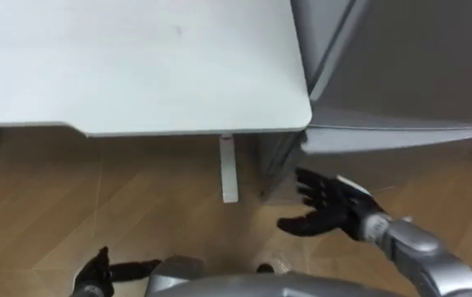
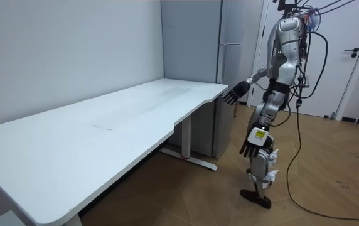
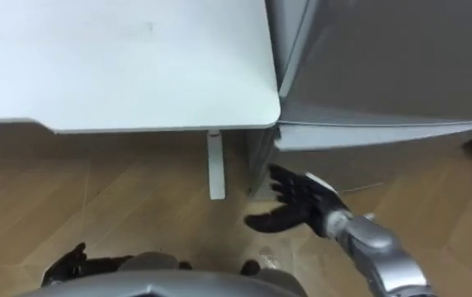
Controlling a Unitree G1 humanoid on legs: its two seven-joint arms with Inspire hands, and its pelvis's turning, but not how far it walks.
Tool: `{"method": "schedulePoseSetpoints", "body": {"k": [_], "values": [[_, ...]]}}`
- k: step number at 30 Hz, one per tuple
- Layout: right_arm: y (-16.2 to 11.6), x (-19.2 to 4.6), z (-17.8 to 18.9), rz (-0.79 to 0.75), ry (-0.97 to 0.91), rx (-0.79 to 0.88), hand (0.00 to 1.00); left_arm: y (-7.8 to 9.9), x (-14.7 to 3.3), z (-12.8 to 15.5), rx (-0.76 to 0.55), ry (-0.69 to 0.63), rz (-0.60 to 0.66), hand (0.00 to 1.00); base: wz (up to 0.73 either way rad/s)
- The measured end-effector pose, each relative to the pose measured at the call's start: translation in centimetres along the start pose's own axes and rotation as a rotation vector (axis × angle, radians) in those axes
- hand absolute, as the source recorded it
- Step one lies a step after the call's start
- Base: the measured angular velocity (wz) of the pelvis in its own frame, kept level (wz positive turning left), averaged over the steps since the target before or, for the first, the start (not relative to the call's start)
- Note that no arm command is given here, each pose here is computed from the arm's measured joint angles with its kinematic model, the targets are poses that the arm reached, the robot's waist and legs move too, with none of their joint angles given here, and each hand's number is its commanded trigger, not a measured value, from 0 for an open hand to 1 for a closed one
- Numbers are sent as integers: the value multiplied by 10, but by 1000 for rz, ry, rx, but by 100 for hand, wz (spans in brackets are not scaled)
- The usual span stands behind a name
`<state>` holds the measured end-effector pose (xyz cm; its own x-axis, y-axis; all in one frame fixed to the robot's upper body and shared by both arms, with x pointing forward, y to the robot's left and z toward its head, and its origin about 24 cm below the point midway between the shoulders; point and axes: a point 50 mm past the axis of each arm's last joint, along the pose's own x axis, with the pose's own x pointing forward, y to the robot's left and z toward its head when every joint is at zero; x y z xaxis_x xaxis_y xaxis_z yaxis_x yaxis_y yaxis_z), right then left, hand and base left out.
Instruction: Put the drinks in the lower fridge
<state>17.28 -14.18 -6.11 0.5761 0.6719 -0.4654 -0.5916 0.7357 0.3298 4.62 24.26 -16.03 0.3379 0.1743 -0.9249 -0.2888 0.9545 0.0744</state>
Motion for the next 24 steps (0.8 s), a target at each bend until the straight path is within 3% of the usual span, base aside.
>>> {"method": "schedulePoseSetpoints", "body": {"k": [3, 12, 16, 24], "values": [[11, 11, 2, 124, -2, 1, 0, 1, 0, 1, -12, -5, 1, 0, 28], [12, 16, 15, 225, -11, -24, 0, -5, 4, 9, -72, -3, -12, 0, -3], [12, 15, 13, 232, -3, -16, 0, -7, 3, 6, -97, 13, -16, 0, 0], [0, -2, -31, 139, 140, 87, 0, -5, 2, 1, -164, 37, -7, 0, 2]]}}
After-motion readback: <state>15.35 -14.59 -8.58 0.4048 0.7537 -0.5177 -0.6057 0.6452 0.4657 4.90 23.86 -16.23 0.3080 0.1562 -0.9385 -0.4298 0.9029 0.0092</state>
